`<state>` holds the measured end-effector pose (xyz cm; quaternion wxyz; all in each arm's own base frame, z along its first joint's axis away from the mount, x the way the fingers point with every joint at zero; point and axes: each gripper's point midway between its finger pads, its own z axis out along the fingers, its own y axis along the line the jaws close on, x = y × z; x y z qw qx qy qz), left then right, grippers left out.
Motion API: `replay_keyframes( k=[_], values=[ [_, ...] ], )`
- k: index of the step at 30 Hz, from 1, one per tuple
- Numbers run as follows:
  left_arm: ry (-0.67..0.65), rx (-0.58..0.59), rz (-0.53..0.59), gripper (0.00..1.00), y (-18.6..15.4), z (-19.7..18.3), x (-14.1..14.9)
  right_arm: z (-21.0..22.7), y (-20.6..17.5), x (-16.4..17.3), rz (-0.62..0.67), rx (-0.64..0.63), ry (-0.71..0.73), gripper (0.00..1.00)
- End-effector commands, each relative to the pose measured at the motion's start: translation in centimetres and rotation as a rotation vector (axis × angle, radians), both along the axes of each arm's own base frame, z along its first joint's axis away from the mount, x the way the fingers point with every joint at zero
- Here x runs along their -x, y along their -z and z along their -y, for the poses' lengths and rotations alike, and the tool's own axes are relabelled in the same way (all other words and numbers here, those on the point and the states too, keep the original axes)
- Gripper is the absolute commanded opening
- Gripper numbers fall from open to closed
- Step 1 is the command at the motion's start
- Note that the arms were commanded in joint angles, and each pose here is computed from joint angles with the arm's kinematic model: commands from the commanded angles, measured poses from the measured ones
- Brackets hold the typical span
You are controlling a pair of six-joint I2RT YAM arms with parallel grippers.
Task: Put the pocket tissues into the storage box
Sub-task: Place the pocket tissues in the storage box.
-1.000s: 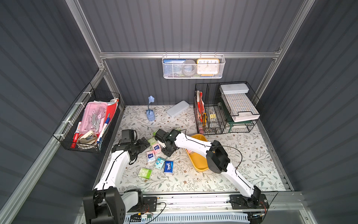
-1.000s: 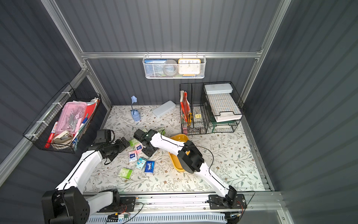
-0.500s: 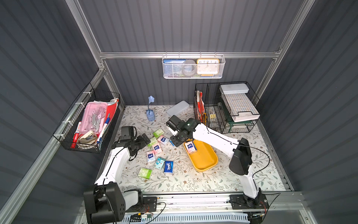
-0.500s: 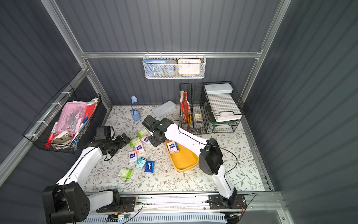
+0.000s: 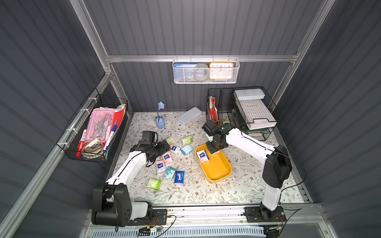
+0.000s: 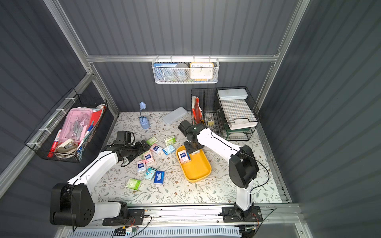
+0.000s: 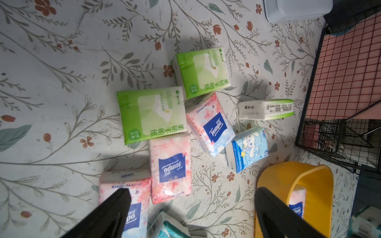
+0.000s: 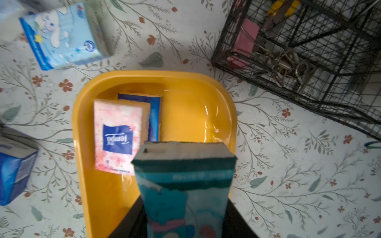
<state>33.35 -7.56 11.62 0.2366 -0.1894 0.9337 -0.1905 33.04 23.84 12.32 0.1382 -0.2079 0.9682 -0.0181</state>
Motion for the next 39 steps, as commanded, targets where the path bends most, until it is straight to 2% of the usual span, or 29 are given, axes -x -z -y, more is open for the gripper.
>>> replay_keyframes(
  k=[1, 7, 21, 24, 29, 39],
  values=[
    [-0.016, 0.015, 0.026, 0.99, -1.1, 0.2, -0.9, 1.2, 1.1, -0.2, 0.002, 0.068, -0.019, 0.47],
    [-0.017, 0.005, 0.021, 0.99, -1.1, 0.1, -0.7, -0.4, 3.4, -0.7, -0.022, 0.019, -0.042, 0.49],
    [-0.021, -0.011, 0.017, 0.99, -1.0, -0.3, 0.1, -1.6, 7.6, -1.4, -0.069, 0.018, -0.047, 0.51],
    [-0.022, -0.016, 0.020, 0.99, -1.1, -0.4, 0.2, -1.6, 8.3, -1.3, -0.079, 0.026, -0.046, 0.56],
    [-0.026, -0.024, 0.024, 0.99, -1.3, -0.6, 0.4, -1.5, 8.2, -1.5, -0.067, 0.034, -0.045, 0.63],
    [-0.029, -0.025, 0.030, 0.99, -1.5, -0.6, 0.5, -0.6, 5.9, -2.0, -0.009, 0.064, -0.041, 0.68]
  ],
)
